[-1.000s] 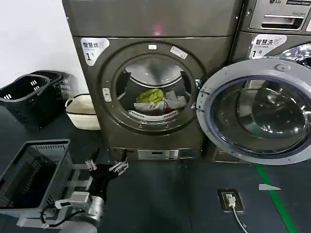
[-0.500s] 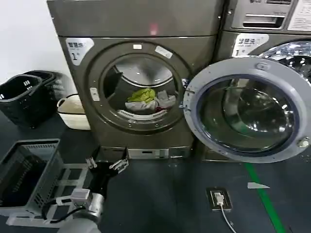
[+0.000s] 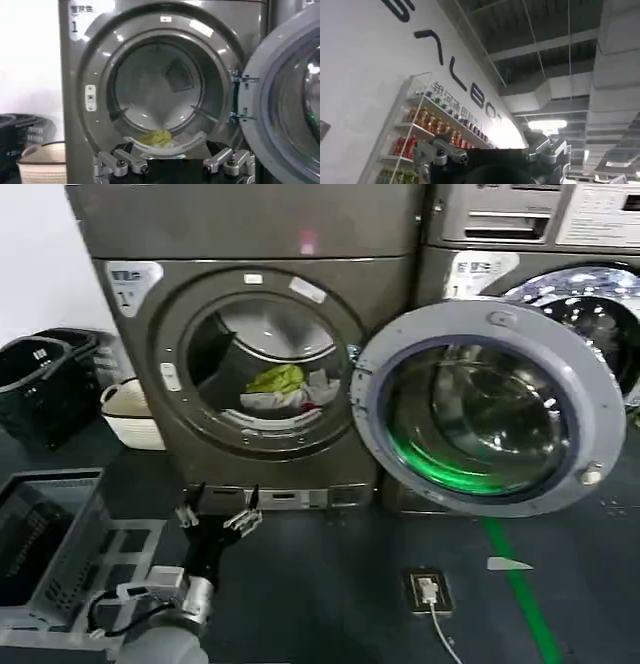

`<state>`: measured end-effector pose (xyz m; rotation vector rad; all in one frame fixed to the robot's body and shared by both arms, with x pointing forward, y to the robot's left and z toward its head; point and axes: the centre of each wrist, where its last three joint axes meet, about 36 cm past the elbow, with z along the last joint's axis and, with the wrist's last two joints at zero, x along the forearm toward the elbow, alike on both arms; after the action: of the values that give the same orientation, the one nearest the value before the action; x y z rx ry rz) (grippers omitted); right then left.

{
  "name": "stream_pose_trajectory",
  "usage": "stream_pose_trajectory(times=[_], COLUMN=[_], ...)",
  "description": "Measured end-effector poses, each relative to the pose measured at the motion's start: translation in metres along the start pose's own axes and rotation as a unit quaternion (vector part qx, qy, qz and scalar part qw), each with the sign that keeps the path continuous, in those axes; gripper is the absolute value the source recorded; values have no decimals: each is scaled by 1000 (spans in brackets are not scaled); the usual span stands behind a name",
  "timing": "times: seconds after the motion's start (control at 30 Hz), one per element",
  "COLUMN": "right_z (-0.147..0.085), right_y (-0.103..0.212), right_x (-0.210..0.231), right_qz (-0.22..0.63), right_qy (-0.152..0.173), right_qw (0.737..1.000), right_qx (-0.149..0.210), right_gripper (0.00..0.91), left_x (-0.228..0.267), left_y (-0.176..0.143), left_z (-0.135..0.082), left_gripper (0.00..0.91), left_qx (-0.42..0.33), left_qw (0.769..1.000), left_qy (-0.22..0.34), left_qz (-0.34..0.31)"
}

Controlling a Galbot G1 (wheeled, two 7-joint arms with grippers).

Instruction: Grasp the clothes from the dryer.

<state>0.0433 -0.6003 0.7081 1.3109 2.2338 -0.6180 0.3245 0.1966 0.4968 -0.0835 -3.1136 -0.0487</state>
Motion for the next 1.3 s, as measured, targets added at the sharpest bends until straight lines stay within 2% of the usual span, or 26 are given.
stream_pose_trajectory(times=[0.63, 1.3], right_z=[-4, -1], right_y=[-1, -3], right_x=[-2, 0], right_qz=[-13, -7], right_qy=[-29, -26], right_qw=[999, 1000], right_qx=[-3, -2], right_gripper=[907, 907], left_x=[-3, -9], left_y=[5, 5], left_z=[-7, -7], left_gripper=[907, 907], left_qx=[-3, 0], left_qw=[1000, 1000], left_qy=[-11, -13], left_qz=[2, 2])
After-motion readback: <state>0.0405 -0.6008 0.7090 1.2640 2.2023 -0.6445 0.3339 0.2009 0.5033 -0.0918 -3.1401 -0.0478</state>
